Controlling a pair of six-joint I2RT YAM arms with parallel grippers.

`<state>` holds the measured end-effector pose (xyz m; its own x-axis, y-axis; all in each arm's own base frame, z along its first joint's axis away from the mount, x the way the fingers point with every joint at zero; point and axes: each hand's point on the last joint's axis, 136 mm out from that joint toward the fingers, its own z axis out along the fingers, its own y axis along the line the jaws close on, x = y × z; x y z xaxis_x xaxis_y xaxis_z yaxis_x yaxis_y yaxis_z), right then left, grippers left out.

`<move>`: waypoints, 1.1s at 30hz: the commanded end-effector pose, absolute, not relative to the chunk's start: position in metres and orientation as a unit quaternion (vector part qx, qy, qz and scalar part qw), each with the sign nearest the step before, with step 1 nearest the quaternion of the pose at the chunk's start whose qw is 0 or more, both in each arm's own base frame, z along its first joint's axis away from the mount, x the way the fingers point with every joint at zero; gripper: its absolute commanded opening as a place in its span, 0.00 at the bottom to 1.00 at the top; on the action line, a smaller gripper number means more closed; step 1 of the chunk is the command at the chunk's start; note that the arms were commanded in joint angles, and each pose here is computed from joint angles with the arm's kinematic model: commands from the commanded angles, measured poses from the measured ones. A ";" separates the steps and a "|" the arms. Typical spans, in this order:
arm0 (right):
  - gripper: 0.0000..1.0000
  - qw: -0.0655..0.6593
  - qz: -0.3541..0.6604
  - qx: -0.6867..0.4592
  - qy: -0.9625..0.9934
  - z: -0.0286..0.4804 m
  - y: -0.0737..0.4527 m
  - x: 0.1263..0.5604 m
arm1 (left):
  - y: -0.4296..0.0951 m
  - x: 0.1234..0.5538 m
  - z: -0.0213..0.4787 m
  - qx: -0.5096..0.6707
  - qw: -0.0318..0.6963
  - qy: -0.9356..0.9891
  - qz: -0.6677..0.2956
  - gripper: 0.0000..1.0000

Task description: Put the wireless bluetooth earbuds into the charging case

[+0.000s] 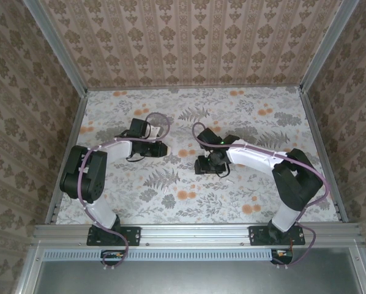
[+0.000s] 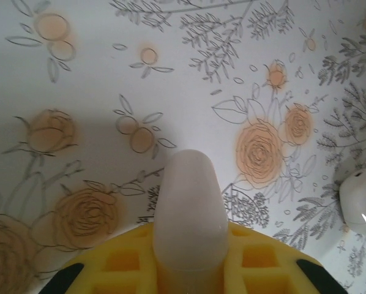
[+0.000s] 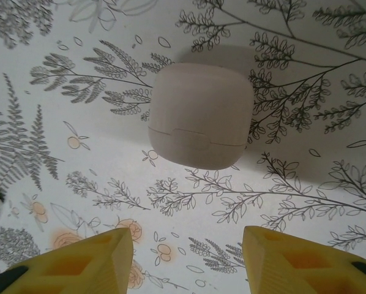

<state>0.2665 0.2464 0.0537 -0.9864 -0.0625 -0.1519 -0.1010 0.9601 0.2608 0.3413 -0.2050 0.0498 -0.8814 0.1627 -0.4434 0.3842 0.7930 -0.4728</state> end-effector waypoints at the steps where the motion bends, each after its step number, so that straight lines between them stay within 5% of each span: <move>1: 0.54 0.064 0.100 -0.031 0.992 0.047 0.242 0.267 | -0.192 0.348 0.058 0.157 0.203 0.931 -0.260 0.24; 12: 0.60 0.058 0.067 -0.028 0.996 0.034 0.240 0.271 | -0.165 0.350 0.091 0.153 0.247 0.930 -0.224 0.40; 33: 0.58 0.078 0.021 -0.077 0.994 0.017 0.248 0.304 | -0.167 0.338 0.126 0.143 0.286 0.912 -0.259 0.43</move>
<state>0.2996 0.2505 0.0196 -0.9824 -0.1104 -0.1506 -0.1228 0.9895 0.0762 0.3424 -0.1657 0.1173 -0.7984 0.1319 -0.5875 0.4067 0.8377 -0.3646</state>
